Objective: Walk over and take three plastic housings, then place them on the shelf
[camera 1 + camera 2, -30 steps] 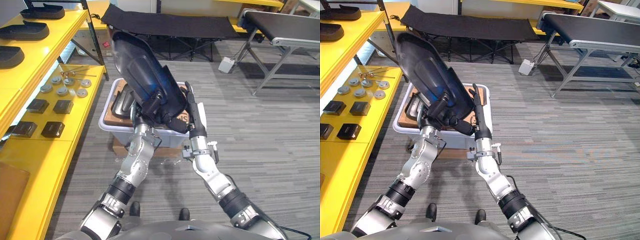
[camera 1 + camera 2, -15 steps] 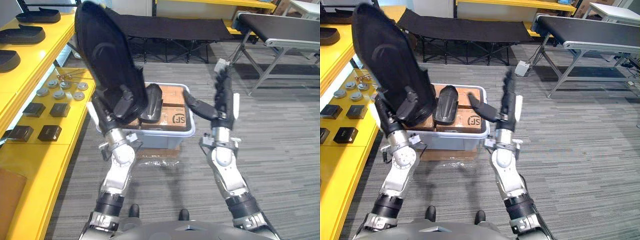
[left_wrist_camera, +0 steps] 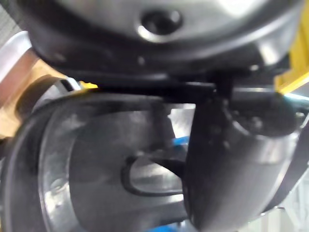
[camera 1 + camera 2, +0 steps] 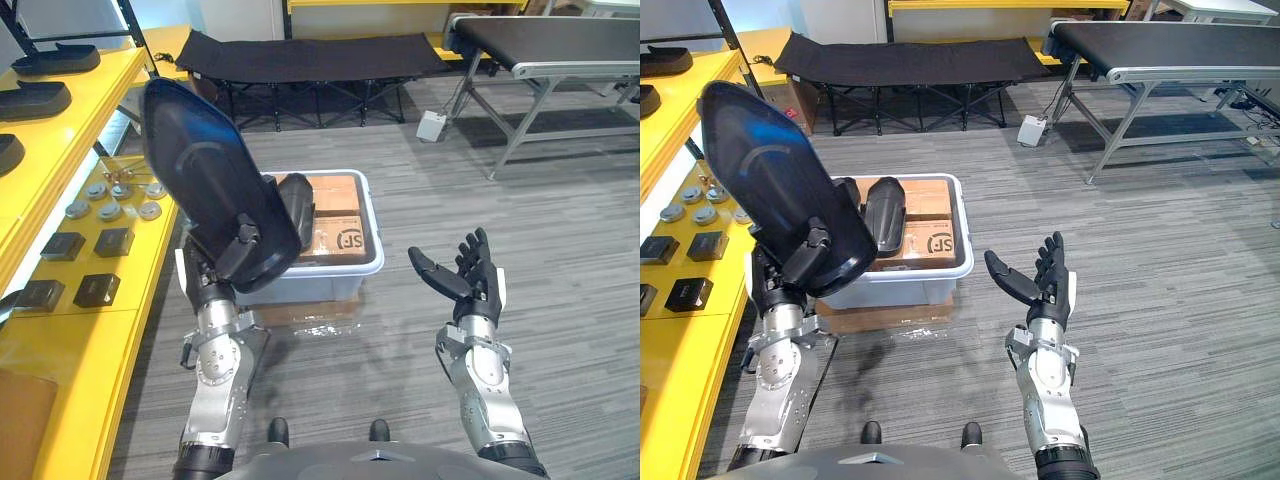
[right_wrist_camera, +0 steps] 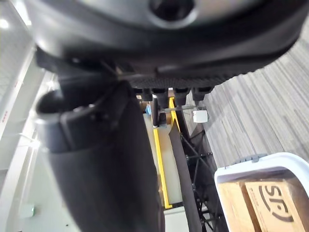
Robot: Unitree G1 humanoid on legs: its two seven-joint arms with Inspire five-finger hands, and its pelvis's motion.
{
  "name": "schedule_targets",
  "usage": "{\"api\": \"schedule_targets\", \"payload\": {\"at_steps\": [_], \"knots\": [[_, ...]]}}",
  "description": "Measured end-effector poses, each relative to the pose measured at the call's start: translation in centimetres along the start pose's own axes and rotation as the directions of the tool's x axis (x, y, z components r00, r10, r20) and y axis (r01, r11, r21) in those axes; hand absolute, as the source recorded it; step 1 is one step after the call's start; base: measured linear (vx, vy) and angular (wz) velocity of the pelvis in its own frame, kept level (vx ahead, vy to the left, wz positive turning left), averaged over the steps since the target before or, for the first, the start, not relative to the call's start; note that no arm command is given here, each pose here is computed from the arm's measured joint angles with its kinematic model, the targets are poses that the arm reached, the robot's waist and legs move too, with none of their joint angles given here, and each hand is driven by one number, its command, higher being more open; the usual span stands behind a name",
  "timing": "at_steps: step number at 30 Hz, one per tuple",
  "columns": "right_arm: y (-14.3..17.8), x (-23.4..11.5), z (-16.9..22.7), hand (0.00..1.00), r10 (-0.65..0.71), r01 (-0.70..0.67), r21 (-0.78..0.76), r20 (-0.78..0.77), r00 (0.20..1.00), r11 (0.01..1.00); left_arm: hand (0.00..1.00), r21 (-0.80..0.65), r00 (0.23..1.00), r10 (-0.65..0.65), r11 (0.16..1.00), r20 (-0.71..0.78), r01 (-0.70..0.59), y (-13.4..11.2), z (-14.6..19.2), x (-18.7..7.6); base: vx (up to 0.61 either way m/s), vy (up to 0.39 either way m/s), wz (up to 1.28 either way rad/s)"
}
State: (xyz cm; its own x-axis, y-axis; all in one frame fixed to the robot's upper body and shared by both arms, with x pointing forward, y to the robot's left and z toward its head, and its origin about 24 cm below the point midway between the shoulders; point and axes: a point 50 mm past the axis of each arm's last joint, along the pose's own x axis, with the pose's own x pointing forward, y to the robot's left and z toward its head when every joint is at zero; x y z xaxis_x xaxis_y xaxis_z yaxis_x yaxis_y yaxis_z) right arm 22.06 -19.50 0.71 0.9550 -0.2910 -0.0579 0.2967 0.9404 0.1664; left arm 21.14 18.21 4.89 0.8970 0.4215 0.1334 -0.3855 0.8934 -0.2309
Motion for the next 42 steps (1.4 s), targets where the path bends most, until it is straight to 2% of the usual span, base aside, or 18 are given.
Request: {"api": "schedule_targets", "payload": {"at_steps": [3, 10, 14, 17, 22, 26, 31, 35, 39, 42], "knots": [[1.0, 0.4, -0.3, 1.0, 0.087, -0.086, 0.042, -0.023, 0.996, 0.995, 0.0, 0.007, 0.997, 0.042, 0.999, 0.064, -0.042, 1.6, 1.5, 0.2, -0.02, -0.007, 0.38], [4.4, 2.6, 0.3, 1.0, 0.267, -0.267, -0.005, -0.027, 0.963, 0.964, 0.0, 0.016, 0.975, 0.136, 0.99, 0.175, -0.141, 5.2, 4.7, -0.6, -0.02, -0.021, 0.51], [5.9, 3.5, 1.4, 1.0, 0.311, -0.311, -0.002, 0.014, 0.95, 0.95, 0.0, 0.072, 0.973, 0.176, 0.979, 0.152, -0.188, 7.2, 4.6, -1.8, 0.01, -0.019, 0.44], [6.6, 3.2, 1.1, 1.0, 0.336, -0.337, -0.007, -0.011, 0.942, 0.942, 0.0, 0.093, 0.974, 0.19, 0.975, 0.121, -0.202, 7.9, 4.2, -2.7, 0.0, -0.024, 0.32], [6.7, 2.3, -0.3, 1.0, 0.335, -0.337, -0.004, -0.084, 0.938, 0.942, 0.0, 0.102, 0.989, 0.108, 0.988, 0.099, -0.118, 7.4, 3.9, -2.9, -0.02, -0.028, 0.53], [4.7, 1.4, -1.5, 1.0, 0.267, -0.278, -0.071, -0.135, 0.954, 0.958, 0.0, 0.072, 0.994, -0.009, 0.997, 0.112, 0.001, 6.4, 4.0, -2.7, 0.01, 0.038, 0.8], [5.3, 1.3, -1.5, 1.0, 0.307, -0.319, -0.087, -0.127, 0.943, 0.944, 0.0, 0.037, 0.989, -0.018, 0.999, 0.149, 0.013, 6.2, 4.4, -2.3, -0.02, 0.028, 0.06], [5.1, 0.9, -1.2, 1.0, 0.305, -0.314, -0.084, -0.1, 0.947, 0.946, 0.0, 0.012, 0.98, -0.139, 0.99, 0.145, 0.138, 5.1, 4.4, -1.8, -0.04, -0.01, 0.45], [3.6, 0.1, -0.9, 1.0, 0.285, -0.291, -0.086, -0.077, 0.956, 0.953, 0.0, 0.001, 0.946, -0.298, 0.954, 0.128, 0.3, 2.5, 3.5, -0.4, 0.01, -0.029, 0.93], [4.0, 0.1, -0.5, 1.0, 0.341, -0.344, -0.09, -0.047, 0.939, 0.935, 0.0, -0.013, 0.948, -0.298, 0.954, 0.112, 0.301, 2.2, 3.1, -0.6, -0.05, -0.061, 0.17]]}}
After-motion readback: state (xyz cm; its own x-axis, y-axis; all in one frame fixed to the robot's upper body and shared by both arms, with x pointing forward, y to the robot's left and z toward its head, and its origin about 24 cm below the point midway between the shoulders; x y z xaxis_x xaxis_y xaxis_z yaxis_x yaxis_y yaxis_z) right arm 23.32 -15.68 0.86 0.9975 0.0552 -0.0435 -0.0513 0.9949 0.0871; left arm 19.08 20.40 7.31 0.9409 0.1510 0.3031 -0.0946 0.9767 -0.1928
